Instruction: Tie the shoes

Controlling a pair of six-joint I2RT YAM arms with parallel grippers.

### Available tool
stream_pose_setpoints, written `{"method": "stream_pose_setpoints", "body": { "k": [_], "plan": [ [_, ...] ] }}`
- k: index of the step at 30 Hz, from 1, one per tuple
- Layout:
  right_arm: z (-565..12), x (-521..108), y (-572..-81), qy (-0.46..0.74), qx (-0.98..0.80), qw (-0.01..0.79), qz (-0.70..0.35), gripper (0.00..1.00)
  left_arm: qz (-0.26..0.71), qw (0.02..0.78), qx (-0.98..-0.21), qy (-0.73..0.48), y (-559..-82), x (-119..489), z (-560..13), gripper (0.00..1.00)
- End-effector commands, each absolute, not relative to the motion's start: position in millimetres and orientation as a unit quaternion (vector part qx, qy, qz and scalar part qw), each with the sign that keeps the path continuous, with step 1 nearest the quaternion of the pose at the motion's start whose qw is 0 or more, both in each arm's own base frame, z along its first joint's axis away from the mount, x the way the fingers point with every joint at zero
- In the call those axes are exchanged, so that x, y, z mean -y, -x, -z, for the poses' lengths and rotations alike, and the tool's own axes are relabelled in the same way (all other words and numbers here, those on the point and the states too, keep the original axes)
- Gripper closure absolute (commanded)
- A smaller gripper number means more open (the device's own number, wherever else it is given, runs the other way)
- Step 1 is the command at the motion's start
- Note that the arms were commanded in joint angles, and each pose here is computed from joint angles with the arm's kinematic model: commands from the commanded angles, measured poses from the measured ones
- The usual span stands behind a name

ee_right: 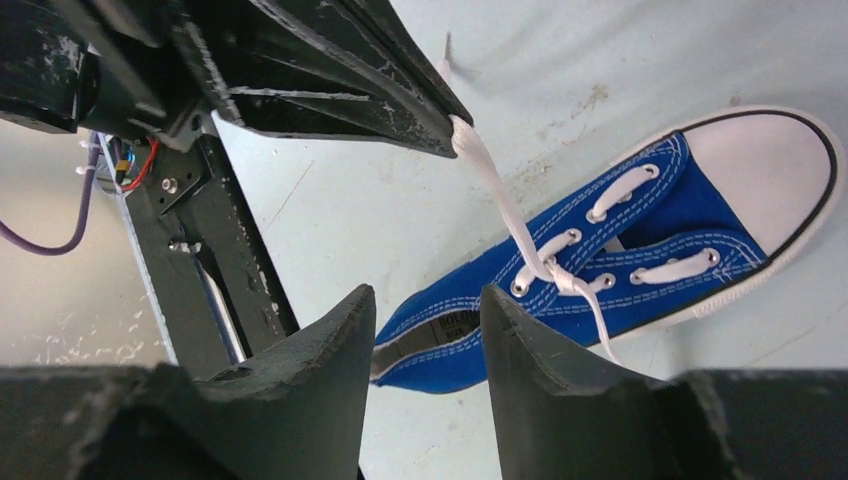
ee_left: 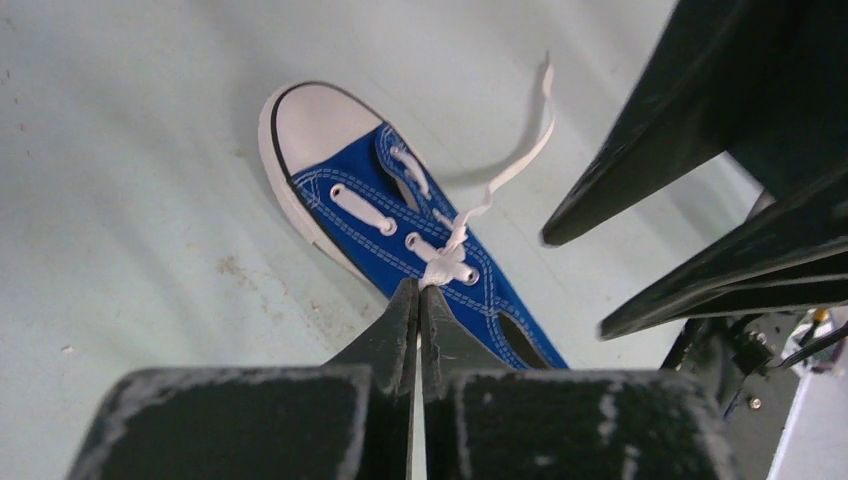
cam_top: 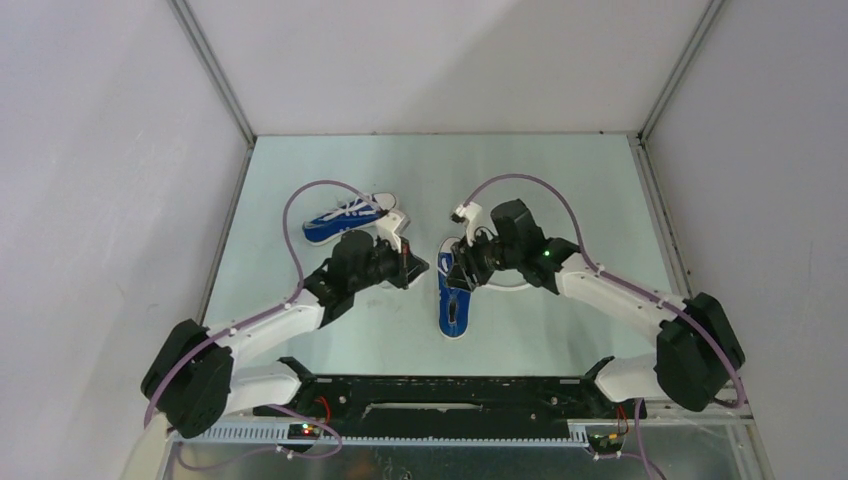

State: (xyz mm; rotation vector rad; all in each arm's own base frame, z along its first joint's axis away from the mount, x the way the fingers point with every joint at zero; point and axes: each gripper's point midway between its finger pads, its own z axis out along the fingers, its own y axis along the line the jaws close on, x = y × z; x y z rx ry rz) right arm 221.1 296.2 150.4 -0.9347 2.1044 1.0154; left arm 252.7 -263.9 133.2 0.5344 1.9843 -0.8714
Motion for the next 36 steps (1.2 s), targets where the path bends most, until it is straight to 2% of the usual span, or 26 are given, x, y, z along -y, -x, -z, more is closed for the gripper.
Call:
{"method": "stream_pose_setpoints", "body": {
  "k": [1,18,22,23,25,36],
  "plan": [
    [-170.1,-315.8,-242.6,0.367,-0.772,0.356,-0.376,0.55,0.388,0.472,-0.767,-0.196,-255.2,269.2,-165.5,1.0],
    [-144.7,-331.3,-272.2,0.352,-0.786,0.371,-0.348,0.67,0.402,0.46,-0.766,-0.201,-251.0,273.5,-169.6,1.0],
    [-150.9,-336.9,-275.0,0.348,-0.777,0.381,-0.36,0.84,0.398,0.46,-0.768,-0.2,-252.0,272.9,-168.0,1.0],
    [-151.8,-336.9,-275.0,0.344,-0.778,0.38,-0.363,0.94,0.396,0.457,-0.771,-0.2,-252.3,272.4,-165.7,1.0],
    [-152.5,-335.7,-275.8,0.335,-0.782,0.378,-0.365,1.0,0.389,0.45,-0.779,-0.198,-253.4,271.7,-159.2,1.0],
    [-156.0,-313.8,-287.3,0.238,-0.812,0.373,-0.381,1.0,0.409,0.43,-0.788,-0.164,-257.9,287.6,-135.9,1.0]
  ]
}}
